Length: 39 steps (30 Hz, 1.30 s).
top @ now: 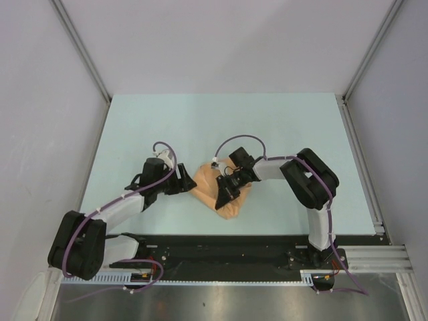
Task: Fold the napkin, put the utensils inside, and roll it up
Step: Roll the napkin with the utensil
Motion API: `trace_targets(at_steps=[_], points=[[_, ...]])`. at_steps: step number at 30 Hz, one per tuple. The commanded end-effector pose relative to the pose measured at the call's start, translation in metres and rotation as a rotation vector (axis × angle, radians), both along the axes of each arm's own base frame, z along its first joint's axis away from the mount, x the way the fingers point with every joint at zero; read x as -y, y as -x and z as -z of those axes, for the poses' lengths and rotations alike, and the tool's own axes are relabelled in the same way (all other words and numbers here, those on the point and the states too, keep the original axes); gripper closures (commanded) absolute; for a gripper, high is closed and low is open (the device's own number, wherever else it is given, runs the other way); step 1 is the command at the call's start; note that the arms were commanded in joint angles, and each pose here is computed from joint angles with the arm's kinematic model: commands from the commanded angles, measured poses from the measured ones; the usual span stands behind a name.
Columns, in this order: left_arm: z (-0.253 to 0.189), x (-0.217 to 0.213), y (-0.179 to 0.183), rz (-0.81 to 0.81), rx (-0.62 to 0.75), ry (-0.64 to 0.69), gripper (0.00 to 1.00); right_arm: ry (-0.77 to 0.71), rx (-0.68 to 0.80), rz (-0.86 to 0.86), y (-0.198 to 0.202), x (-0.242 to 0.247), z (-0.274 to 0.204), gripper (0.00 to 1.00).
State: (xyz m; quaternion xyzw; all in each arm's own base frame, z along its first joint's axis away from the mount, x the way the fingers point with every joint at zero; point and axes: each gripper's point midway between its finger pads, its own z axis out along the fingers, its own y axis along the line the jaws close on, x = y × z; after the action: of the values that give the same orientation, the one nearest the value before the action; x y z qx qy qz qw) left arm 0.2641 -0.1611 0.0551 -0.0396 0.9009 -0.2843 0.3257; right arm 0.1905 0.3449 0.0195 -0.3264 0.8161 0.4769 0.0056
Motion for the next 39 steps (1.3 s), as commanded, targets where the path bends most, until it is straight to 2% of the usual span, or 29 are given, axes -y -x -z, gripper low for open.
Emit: trace_targets(at_steps=[1, 7, 11, 13, 19, 20, 23, 24, 26, 27, 28, 33, 35, 38, 39], points=[[0.002, 0.003, 0.003, 0.013, 0.01, 0.028, 0.24, 0.094, -0.181, -0.014, 0.028, 0.017, 0.033, 1.0], [0.008, 0.01, 0.0, 0.03, -0.004, 0.06, 0.26, 0.105, -0.189, -0.009, 0.023, 0.018, 0.039, 1.0], [0.016, 0.015, 0.001, 0.044, -0.036, 0.081, 0.32, 0.106, -0.192, -0.003, 0.02, 0.018, 0.04, 1.0], [0.023, 0.015, 0.003, 0.04, -0.063, 0.076, 0.39, 0.109, -0.189, 0.001, 0.019, 0.018, 0.04, 1.0], [0.035, 0.013, 0.004, 0.027, -0.111, 0.057, 0.77, 0.107, -0.171, 0.001, 0.015, 0.017, 0.037, 1.0], [0.037, 0.013, 0.005, 0.028, -0.118, 0.054, 0.81, 0.108, -0.168, 0.003, 0.014, 0.017, 0.036, 0.99], [0.043, 0.014, 0.006, 0.043, -0.141, 0.044, 0.96, 0.103, -0.145, 0.005, 0.009, 0.014, 0.028, 0.91], [0.044, 0.014, 0.006, 0.05, -0.149, 0.04, 0.99, 0.103, -0.135, 0.008, 0.006, 0.013, 0.025, 0.8], [0.046, 0.013, 0.006, 0.061, -0.158, 0.026, 1.0, 0.087, -0.108, 0.013, 0.0, 0.01, 0.013, 0.67], [0.047, 0.013, 0.006, 0.059, -0.159, 0.022, 1.0, 0.093, -0.093, 0.019, -0.003, 0.009, 0.009, 0.56], [0.047, 0.012, 0.006, 0.059, -0.164, 0.016, 1.0, 0.089, -0.075, 0.023, -0.006, 0.008, 0.004, 0.5], [0.049, 0.011, 0.006, 0.053, -0.181, 0.001, 1.0, 0.06, 0.098, 0.1, -0.033, 0.008, -0.052, 0.34], [0.05, 0.01, 0.005, 0.054, -0.185, -0.004, 1.0, 0.069, 0.176, 0.141, -0.042, 0.011, -0.066, 0.32], [0.05, 0.01, 0.004, 0.053, -0.19, -0.007, 1.0, 0.129, 0.404, 0.251, -0.058, 0.023, -0.091, 0.31], [0.051, 0.01, 0.004, 0.054, -0.191, -0.011, 1.0, 0.128, 0.468, 0.264, -0.052, 0.027, -0.102, 0.29]])
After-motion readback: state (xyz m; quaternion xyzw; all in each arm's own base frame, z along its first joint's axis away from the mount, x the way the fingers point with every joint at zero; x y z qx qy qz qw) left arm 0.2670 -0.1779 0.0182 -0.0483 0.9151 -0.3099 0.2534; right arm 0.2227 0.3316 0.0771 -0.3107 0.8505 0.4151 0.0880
